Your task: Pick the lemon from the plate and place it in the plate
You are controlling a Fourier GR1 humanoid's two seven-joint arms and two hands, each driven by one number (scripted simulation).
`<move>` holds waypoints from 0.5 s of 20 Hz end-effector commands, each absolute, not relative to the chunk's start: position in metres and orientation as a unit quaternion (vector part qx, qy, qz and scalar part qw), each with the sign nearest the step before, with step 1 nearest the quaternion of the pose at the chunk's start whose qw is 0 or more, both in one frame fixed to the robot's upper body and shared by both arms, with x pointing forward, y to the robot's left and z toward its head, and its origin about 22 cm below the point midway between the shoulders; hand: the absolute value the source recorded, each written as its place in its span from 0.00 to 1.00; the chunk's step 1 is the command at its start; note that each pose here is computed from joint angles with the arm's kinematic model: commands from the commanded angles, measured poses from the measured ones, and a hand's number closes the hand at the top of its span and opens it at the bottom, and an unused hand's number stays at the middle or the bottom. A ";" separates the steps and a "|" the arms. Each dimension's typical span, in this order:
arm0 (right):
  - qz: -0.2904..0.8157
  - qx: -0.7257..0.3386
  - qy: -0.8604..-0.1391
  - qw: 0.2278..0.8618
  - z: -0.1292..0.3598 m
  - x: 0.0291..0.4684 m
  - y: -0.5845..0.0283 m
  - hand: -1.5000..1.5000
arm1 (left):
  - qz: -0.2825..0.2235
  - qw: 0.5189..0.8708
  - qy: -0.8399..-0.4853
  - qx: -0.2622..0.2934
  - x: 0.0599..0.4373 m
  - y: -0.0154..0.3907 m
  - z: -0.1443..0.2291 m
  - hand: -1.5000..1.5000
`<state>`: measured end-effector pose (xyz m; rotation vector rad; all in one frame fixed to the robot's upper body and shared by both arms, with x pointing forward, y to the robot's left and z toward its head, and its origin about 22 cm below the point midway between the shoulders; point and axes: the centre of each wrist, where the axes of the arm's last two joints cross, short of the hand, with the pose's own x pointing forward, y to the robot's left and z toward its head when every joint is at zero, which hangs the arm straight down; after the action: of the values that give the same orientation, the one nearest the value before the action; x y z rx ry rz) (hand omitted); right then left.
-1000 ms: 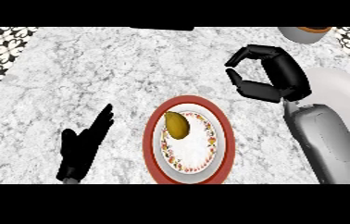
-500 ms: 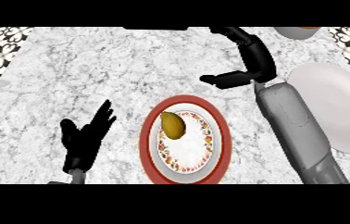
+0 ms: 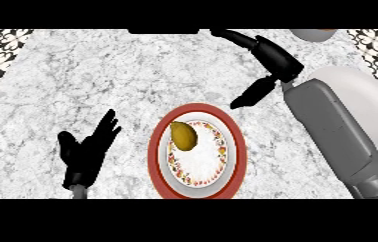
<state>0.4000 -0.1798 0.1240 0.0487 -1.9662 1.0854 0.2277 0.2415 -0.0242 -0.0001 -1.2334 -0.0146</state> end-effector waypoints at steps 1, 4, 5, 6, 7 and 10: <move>0.535 -0.008 -0.735 0.417 0.147 0.394 -0.174 0.00 | 0.003 0.836 -0.549 0.011 0.222 0.248 -0.035 0.50; 0.556 -0.035 -0.720 0.414 0.164 0.384 -0.140 0.00 | -0.006 0.831 -0.556 0.010 0.220 0.226 -0.041 0.50; 0.564 -0.031 -0.710 0.420 0.128 0.362 -0.136 0.00 | 0.002 0.832 -0.555 0.004 0.224 0.249 -0.031 0.50; 0.574 -0.045 -0.705 0.414 0.157 0.361 -0.115 0.00 | 0.002 0.831 -0.555 0.014 0.232 0.242 -0.038 0.50; 0.589 -0.055 -0.691 0.416 0.152 0.357 -0.119 0.00 | -0.004 0.833 -0.553 0.012 0.224 0.251 -0.040 0.50; 0.577 -0.047 -0.697 0.424 0.120 0.326 -0.096 0.00 | 0.000 0.829 -0.560 0.004 0.225 0.237 -0.034 0.50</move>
<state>0.3583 -0.1238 0.1336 -0.0927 -1.7602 1.4243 0.2276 0.2445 -0.0260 0.0130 -1.2269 -0.0062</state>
